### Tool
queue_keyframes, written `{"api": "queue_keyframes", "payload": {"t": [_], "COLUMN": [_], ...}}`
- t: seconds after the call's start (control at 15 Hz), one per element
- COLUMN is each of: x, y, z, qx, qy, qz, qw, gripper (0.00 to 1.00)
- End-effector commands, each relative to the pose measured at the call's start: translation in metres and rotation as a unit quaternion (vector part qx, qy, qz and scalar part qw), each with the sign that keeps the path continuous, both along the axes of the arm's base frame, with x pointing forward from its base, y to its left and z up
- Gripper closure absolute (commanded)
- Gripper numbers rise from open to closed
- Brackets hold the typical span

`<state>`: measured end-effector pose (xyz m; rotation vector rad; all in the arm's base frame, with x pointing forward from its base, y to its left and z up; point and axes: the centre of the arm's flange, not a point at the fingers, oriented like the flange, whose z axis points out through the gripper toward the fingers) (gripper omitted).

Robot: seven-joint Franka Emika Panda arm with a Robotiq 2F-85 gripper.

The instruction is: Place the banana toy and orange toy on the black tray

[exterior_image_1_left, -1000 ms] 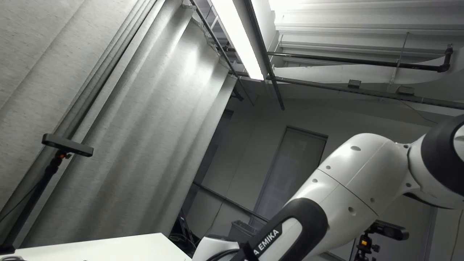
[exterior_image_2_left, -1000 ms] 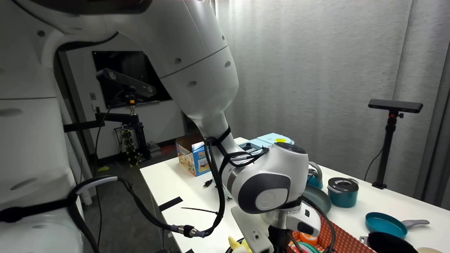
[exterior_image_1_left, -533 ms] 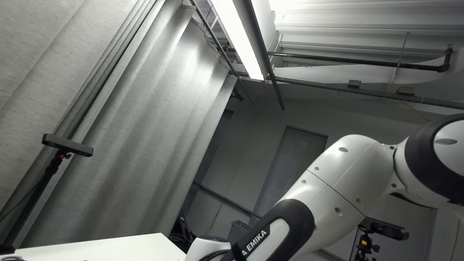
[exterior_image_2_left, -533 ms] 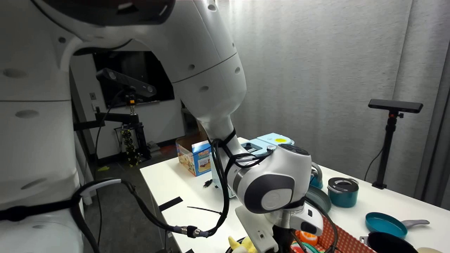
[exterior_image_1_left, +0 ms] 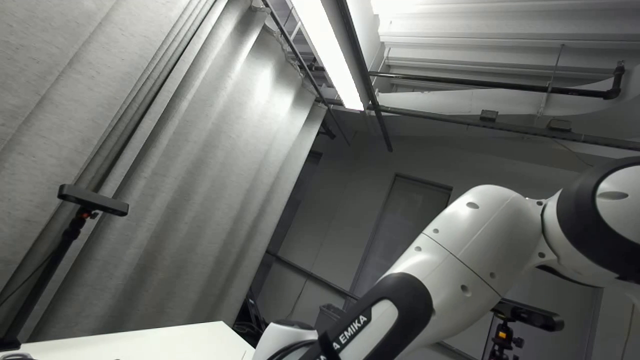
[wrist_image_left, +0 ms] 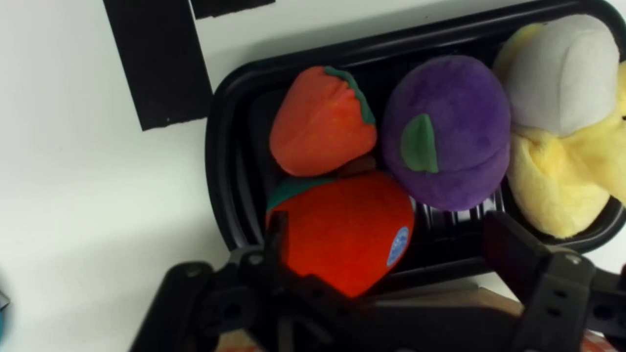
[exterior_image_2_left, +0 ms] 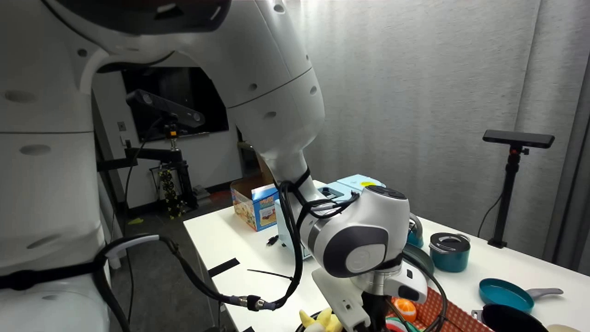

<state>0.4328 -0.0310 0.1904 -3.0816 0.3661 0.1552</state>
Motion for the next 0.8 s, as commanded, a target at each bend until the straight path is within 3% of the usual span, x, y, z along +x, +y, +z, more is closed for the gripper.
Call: {"api": "queue_keyframes", "payload": {"t": [0.0, 0.4, 0.73], "x": [-0.002, 0.002, 0.001], "y": [0.016, 0.045, 0.048], "z": [0.032, 0.079, 0.105], "qx": [-0.004, -0.021, -0.031], "qy": [-0.058, -0.168, -0.231], "qz": [0.037, 0.094, 0.111], "qw": [0.9976, 0.981, 0.9661], "gripper": [0.0, 0.0, 0.0]}}
